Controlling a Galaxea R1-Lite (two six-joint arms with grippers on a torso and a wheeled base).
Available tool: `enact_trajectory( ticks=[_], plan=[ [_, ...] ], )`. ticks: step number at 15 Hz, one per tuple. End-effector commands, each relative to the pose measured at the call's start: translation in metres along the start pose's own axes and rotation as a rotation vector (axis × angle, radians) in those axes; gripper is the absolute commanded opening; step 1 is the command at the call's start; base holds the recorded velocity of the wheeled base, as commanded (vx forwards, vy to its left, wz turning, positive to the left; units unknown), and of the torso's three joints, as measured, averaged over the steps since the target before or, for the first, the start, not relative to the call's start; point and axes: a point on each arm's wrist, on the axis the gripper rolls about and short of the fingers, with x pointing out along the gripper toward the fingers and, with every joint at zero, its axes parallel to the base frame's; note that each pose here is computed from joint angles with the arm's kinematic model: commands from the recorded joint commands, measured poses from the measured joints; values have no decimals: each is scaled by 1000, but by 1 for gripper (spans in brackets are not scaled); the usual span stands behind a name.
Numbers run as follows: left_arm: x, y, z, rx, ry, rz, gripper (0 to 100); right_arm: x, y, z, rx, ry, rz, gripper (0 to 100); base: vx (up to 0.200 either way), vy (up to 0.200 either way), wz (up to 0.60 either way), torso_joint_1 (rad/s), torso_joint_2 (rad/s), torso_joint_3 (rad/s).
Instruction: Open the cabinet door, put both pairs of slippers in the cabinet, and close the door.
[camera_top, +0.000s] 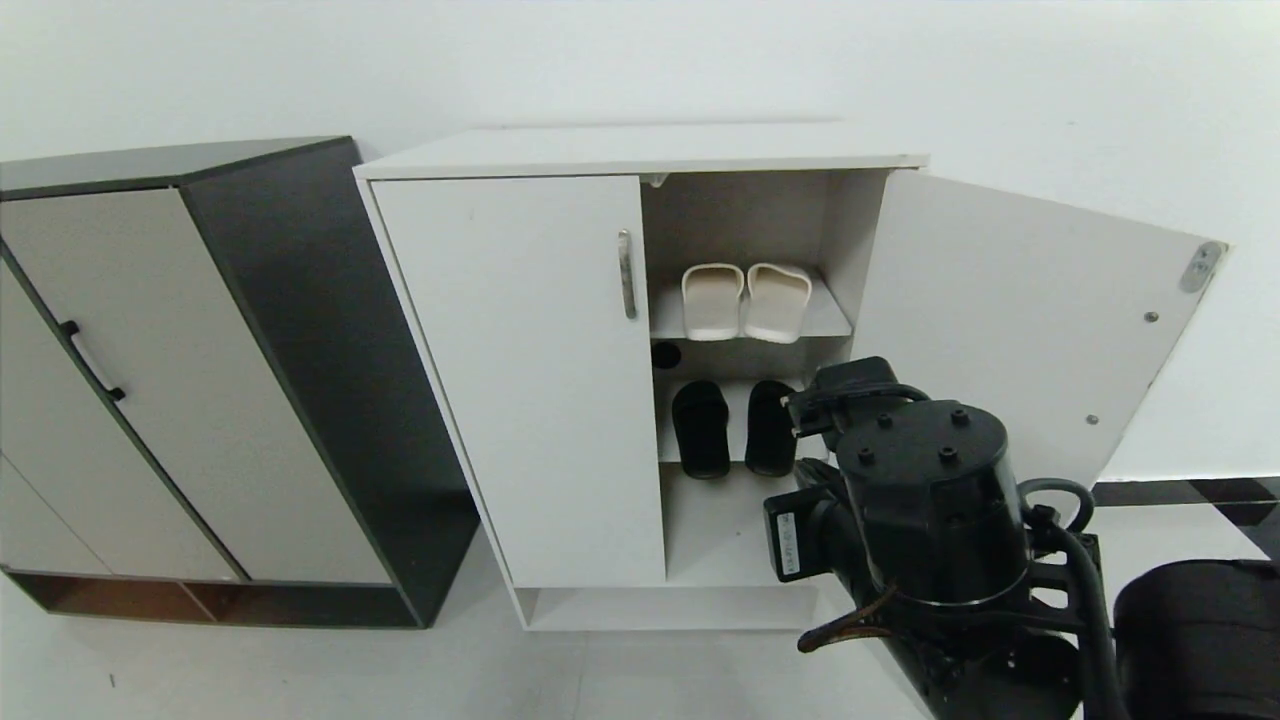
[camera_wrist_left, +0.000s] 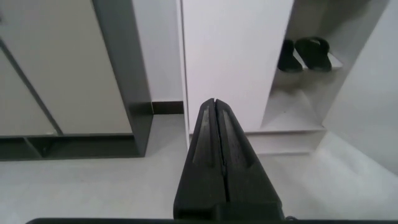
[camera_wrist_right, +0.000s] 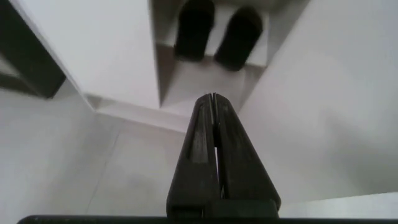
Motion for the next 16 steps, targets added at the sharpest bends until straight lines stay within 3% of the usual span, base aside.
enact_trajectory(
  ticks=[1,16],
  plan=[
    [0,0,0,0,1,2,0,0,0,0,-2,2,-1,0,0,0,0,41,-535,-354],
    [0,0,0,0,1,1,0,0,0,-1,-4,3,-1,0,0,0,0,146,-478,-326]
  ],
)
